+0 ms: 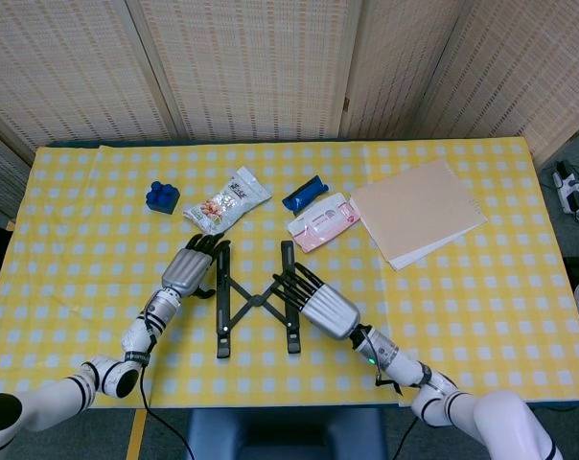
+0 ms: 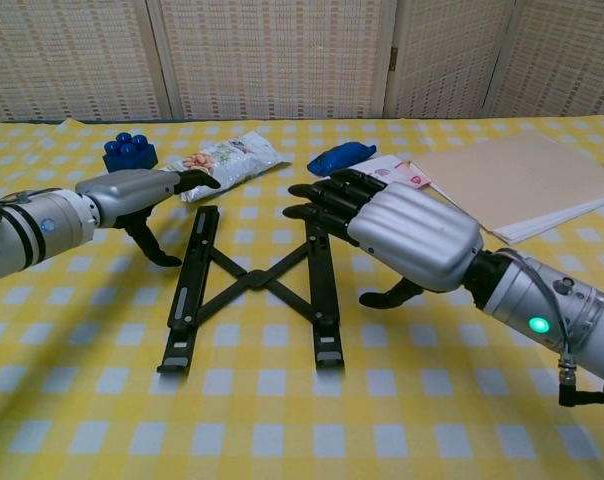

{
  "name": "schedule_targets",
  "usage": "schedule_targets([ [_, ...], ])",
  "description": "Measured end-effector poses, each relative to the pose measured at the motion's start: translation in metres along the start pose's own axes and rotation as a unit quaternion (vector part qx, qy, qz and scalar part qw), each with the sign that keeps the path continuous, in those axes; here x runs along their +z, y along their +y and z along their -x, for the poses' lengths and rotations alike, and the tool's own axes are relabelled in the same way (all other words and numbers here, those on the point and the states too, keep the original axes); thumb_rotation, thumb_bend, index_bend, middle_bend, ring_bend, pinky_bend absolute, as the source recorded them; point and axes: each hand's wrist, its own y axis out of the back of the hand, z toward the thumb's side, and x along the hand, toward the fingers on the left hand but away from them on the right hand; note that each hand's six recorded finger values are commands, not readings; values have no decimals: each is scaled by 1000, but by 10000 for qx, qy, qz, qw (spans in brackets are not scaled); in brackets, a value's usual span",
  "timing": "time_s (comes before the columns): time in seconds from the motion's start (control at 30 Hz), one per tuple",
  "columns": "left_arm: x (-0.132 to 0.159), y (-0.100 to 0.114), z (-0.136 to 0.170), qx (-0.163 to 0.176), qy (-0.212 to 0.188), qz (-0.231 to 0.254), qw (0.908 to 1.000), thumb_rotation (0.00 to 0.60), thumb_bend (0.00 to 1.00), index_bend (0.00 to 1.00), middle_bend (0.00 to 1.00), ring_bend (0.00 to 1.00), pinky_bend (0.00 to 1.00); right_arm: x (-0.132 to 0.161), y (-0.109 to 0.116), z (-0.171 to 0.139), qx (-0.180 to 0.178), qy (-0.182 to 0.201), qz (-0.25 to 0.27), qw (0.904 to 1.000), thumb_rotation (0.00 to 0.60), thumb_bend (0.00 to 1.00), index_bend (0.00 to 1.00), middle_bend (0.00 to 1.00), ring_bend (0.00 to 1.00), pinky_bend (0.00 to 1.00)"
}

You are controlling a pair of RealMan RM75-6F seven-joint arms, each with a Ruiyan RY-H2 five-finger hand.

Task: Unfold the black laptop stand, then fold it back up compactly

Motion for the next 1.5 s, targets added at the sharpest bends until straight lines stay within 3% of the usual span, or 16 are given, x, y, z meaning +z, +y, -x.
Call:
schedule_targets([
  [0.53,1,-5,0,-86,75,381,9992,600,233,47,0,0,0,15,-15,17,-93,165,-60,9998,600,214,0,0,0,0],
  [1.17,8,-10,0,-303,45,836,9960,600,234,48,0,0,0,31,-6,24,-445,600,-496,9960,600,214,0,0,0,0],
  [1.5,16,-11,2,-450,-65,1090,9930,600,233,48,0,0,0,44,-1,29,-620,724,-466,9944,600,214,0,0,0,0],
])
